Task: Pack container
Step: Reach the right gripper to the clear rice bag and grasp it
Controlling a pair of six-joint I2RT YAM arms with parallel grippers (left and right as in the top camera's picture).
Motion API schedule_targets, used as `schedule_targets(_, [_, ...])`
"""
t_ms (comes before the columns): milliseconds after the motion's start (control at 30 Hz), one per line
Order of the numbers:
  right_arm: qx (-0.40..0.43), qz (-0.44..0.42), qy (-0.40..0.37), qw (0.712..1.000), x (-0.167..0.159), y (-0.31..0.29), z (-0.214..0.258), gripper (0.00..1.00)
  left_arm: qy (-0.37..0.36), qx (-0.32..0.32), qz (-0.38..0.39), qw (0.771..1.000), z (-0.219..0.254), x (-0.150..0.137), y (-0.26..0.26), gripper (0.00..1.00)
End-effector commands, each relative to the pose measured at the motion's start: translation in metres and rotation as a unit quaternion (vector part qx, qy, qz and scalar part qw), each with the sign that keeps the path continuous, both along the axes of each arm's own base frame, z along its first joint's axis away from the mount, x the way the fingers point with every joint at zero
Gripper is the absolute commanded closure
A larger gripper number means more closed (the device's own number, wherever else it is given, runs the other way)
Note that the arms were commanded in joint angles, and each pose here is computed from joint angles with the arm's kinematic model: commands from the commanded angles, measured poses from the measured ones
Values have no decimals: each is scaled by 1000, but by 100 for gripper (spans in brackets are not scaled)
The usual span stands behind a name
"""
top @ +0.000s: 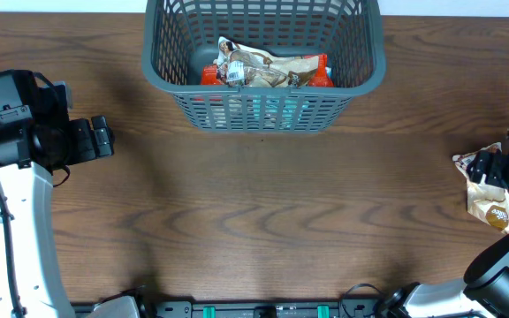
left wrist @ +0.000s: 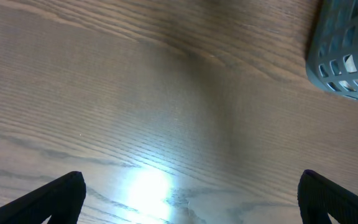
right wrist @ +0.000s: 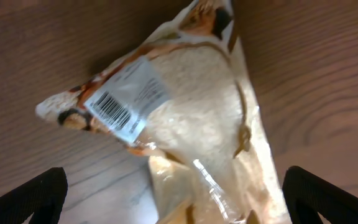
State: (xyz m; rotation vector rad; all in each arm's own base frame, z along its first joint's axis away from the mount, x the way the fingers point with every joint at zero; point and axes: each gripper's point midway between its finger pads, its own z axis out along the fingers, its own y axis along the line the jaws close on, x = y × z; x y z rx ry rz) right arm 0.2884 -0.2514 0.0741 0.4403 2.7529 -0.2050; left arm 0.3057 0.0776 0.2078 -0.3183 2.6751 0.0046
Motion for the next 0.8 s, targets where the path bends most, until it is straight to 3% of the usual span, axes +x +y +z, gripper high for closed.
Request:
schedule_targets(0, [-11, 13, 12, 1000, -11, -7, -5, 2, -9, 2, 4, 1000, 5, -1, 1, 1])
schedule_targets(367, [34, 66, 31, 997, -22, 10, -41, 5, -9, 2, 4, 1000, 5, -1, 1, 1])
schedule_targets(767, [24, 78, 65, 995, -30, -2, -66, 4, -10, 2, 4, 1000, 5, -1, 1, 1])
